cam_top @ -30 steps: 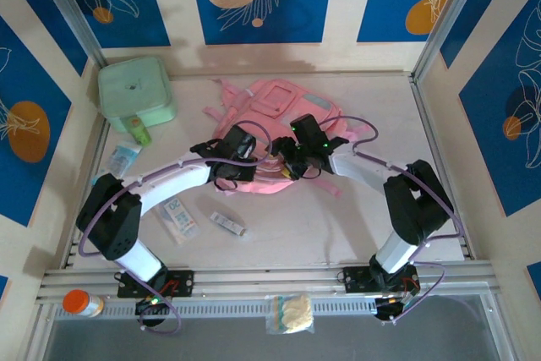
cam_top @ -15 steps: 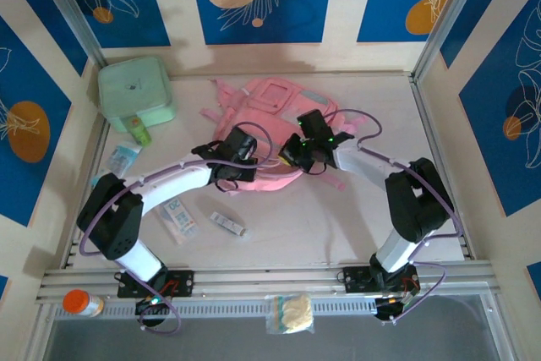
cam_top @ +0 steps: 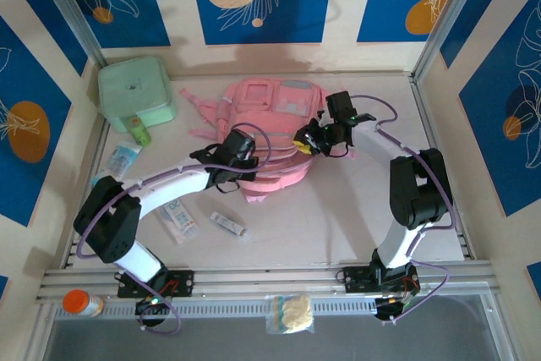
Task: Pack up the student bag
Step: Unzip the student bag at the top-center of the table, then move the loose stationery from the bottom-left of the table.
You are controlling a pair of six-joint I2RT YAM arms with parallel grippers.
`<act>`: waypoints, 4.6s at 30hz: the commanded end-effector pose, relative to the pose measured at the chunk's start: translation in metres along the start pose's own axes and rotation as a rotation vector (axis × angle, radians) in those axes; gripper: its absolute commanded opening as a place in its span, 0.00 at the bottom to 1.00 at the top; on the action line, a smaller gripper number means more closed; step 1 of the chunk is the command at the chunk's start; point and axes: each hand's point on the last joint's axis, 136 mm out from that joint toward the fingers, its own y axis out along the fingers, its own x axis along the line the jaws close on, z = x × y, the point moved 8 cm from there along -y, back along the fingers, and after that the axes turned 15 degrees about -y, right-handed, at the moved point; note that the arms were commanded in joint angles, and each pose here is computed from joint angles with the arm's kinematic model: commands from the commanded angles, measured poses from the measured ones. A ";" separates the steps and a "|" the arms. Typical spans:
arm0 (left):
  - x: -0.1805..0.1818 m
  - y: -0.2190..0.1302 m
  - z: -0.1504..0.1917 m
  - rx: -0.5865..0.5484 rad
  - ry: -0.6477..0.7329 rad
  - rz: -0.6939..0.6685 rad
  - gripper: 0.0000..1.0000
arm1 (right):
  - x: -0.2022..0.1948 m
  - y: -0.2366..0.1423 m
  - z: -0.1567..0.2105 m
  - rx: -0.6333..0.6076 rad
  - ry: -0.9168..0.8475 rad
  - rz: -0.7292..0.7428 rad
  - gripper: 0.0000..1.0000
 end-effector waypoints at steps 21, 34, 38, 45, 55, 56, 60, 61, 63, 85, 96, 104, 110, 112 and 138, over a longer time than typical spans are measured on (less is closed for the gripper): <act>-0.004 0.002 0.002 0.070 -0.012 -0.002 0.00 | 0.054 0.056 0.033 -0.168 0.130 0.059 0.46; 0.020 -0.021 0.014 0.030 -0.043 -0.068 0.00 | 0.073 0.031 0.034 -0.086 -0.130 0.029 0.00; 0.027 -0.034 0.028 0.051 -0.065 -0.055 0.00 | 0.067 0.004 0.028 -0.053 -0.215 -0.016 0.00; 0.036 -0.023 0.033 0.066 -0.008 -0.138 0.00 | 0.038 -0.039 -0.012 -0.086 -0.176 -0.081 0.00; 0.024 -0.013 -0.006 -0.034 -0.018 -0.104 0.00 | 0.030 -0.040 -0.022 -0.085 -0.132 -0.068 0.00; 0.020 -0.013 -0.009 -0.041 -0.020 -0.075 0.00 | 0.032 -0.037 -0.020 -0.076 -0.129 -0.088 0.02; 0.009 -0.010 -0.017 -0.032 -0.023 -0.041 0.00 | 0.039 -0.013 0.000 -0.019 -0.103 -0.088 0.30; 0.007 -0.009 -0.018 -0.031 -0.025 -0.036 0.00 | 0.040 -0.008 0.006 -0.016 -0.094 -0.079 0.38; 0.005 -0.008 -0.019 -0.031 -0.027 -0.015 0.00 | 0.043 0.006 0.017 -0.015 -0.078 -0.066 0.48; 0.061 0.014 -0.053 -0.090 -0.108 -0.185 0.00 | 0.054 0.009 0.015 -0.040 -0.056 -0.087 0.00; 0.065 0.032 -0.108 -0.145 -0.164 -0.134 0.00 | 0.081 0.026 0.014 -0.066 -0.106 -0.122 0.00; 0.063 0.037 -0.108 -0.085 -0.132 -0.079 0.00 | 0.086 0.030 0.009 -0.099 -0.117 -0.100 0.12; 0.064 0.019 -0.086 -0.027 -0.128 -0.017 0.25 | 0.077 0.017 0.031 -0.056 -0.169 0.002 0.50; 0.064 0.004 -0.078 -0.015 -0.138 0.001 0.37 | 0.072 0.011 0.042 -0.042 -0.194 0.059 0.57; 0.255 -0.088 0.057 -0.118 -0.967 -0.366 0.84 | 0.129 0.077 0.158 0.227 -0.709 0.050 0.81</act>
